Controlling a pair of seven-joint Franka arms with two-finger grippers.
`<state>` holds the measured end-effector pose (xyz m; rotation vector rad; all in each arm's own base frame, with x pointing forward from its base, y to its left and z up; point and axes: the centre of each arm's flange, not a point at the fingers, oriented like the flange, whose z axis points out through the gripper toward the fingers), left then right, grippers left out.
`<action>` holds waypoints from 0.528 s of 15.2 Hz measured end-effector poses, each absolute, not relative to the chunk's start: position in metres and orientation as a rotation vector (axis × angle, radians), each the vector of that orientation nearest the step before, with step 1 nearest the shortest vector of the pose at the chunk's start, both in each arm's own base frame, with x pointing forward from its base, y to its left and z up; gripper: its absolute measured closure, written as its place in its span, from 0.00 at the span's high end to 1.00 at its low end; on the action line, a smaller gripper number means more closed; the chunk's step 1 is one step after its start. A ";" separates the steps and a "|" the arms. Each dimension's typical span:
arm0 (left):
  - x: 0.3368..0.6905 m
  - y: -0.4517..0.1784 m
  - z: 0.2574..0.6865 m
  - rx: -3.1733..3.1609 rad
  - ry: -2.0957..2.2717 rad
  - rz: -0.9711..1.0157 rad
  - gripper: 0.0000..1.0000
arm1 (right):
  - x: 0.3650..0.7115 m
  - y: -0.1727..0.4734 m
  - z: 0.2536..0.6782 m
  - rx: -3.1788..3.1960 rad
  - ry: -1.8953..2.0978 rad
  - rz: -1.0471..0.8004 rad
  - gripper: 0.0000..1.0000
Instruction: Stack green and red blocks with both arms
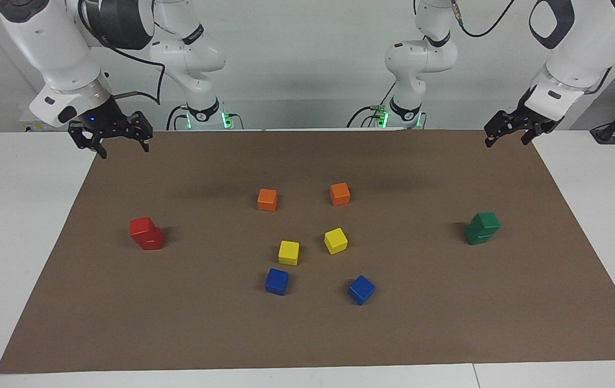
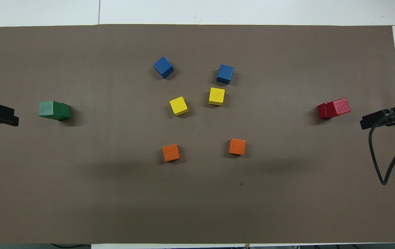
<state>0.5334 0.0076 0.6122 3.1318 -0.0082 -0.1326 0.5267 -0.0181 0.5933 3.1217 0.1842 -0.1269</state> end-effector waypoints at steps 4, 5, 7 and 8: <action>0.533 0.008 0.612 3.132 -0.008 -0.132 1.00 | 0.529 0.001 0.594 3.115 0.139 -0.106 1.00; 0.533 0.008 0.612 3.132 -0.008 -0.132 1.00 | 0.530 0.002 0.594 3.114 0.139 -0.104 1.00; 0.533 0.008 0.612 3.132 -0.008 -0.132 1.00 | 0.532 0.000 0.595 3.113 0.134 -0.085 1.00; 0.533 0.008 0.612 3.132 -0.008 -0.132 1.00 | 0.533 -0.001 0.595 3.111 0.132 -0.073 1.00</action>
